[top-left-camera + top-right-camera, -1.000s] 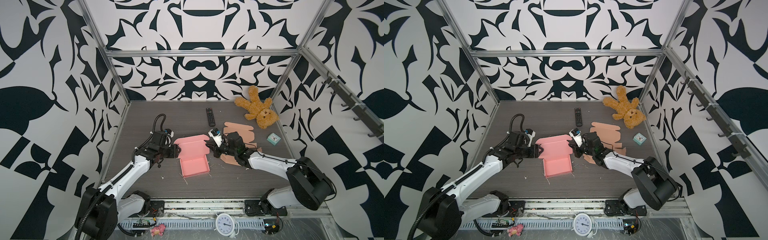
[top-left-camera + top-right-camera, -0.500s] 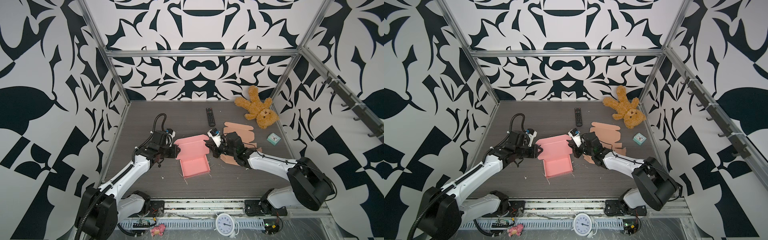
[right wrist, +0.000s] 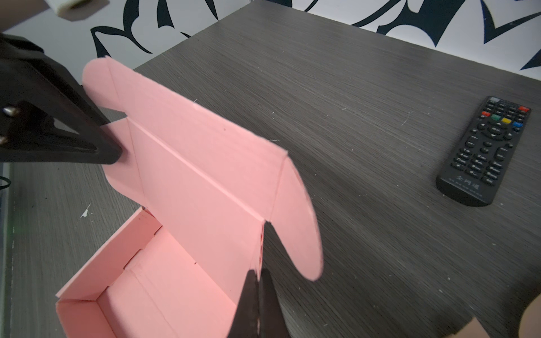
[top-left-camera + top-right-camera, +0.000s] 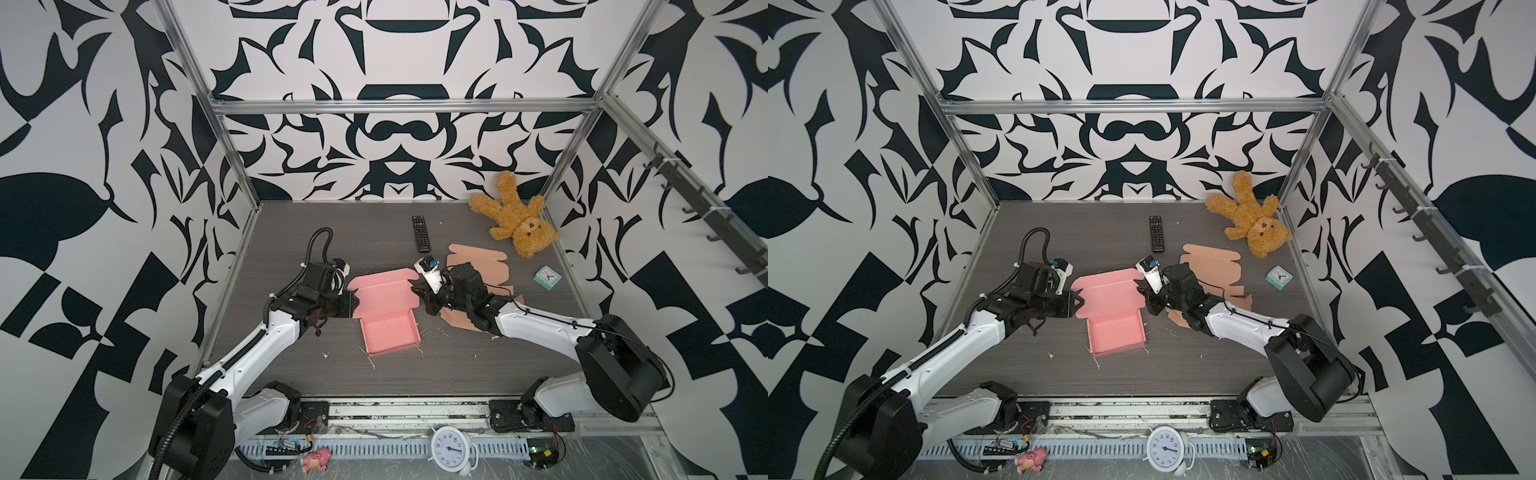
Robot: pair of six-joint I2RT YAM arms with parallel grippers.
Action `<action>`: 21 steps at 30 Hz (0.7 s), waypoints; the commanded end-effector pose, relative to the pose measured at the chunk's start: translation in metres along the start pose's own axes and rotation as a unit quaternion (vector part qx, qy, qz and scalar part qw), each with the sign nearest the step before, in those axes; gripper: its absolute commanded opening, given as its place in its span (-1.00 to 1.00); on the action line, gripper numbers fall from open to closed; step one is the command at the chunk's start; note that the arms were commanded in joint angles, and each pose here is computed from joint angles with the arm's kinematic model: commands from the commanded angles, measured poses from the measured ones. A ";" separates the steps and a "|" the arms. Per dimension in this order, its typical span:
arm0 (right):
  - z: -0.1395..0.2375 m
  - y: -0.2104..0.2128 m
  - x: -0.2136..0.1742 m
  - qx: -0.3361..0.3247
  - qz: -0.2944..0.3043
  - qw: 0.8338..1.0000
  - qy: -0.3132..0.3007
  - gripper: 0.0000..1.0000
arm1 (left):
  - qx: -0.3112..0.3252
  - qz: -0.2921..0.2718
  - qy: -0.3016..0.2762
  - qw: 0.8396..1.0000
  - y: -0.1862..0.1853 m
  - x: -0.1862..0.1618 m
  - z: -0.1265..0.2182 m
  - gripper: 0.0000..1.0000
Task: Fold the paper box
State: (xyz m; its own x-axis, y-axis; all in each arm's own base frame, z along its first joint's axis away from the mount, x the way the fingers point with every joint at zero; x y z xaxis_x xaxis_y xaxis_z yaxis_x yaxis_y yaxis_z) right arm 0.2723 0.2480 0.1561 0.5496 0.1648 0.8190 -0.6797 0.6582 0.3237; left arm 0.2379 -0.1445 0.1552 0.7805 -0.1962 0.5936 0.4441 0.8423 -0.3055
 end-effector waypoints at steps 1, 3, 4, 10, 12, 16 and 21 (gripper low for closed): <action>0.004 0.003 0.009 -0.009 0.010 1.000 -0.003 -1.00 | 0.003 -0.004 -0.004 1.000 -0.001 0.005 0.007 -0.58; 0.004 0.002 0.010 -0.012 0.010 1.000 -0.004 -1.00 | 0.007 -0.004 -0.003 1.000 -0.001 0.005 0.008 -0.63; 0.005 0.002 0.011 -0.013 0.010 1.000 -0.005 -1.00 | 0.010 -0.005 -0.003 1.000 0.000 0.005 0.009 -0.66; 0.009 0.007 0.022 -0.021 0.000 1.000 -0.006 -1.00 | 0.008 -0.006 -0.006 1.000 -0.003 0.009 0.011 -0.74; 0.009 0.010 0.024 -0.028 0.002 1.000 -0.004 -1.00 | 0.007 -0.008 -0.010 1.000 -0.004 0.012 0.012 -0.76; 0.010 0.011 0.032 -0.051 -0.003 0.999 -0.001 -1.00 | 0.002 -0.018 -0.021 1.000 -0.008 0.021 0.012 -0.79; 0.008 0.014 0.050 -0.075 -0.015 0.997 -0.015 -1.00 | 0.002 -0.028 -0.036 0.999 -0.009 0.036 0.006 -0.80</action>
State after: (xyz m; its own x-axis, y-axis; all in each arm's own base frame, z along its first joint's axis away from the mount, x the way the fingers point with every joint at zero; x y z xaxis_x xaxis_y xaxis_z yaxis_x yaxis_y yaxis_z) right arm 0.2800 0.2569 0.1762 0.5799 0.1712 0.7965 -0.6107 0.7384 0.2859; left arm 0.2475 -0.1507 0.1726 0.7562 -0.2051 0.6214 0.4625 0.8393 -0.2858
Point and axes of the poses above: each gripper's point midway between its finger pads, its own z axis back along the fingers, its own y axis along the line the jaws close on, x = y × z, the point moved 5 cm from there along z, back along the fingers, and after that the axes turned 11 degrees about -z, right-handed, at the moved point
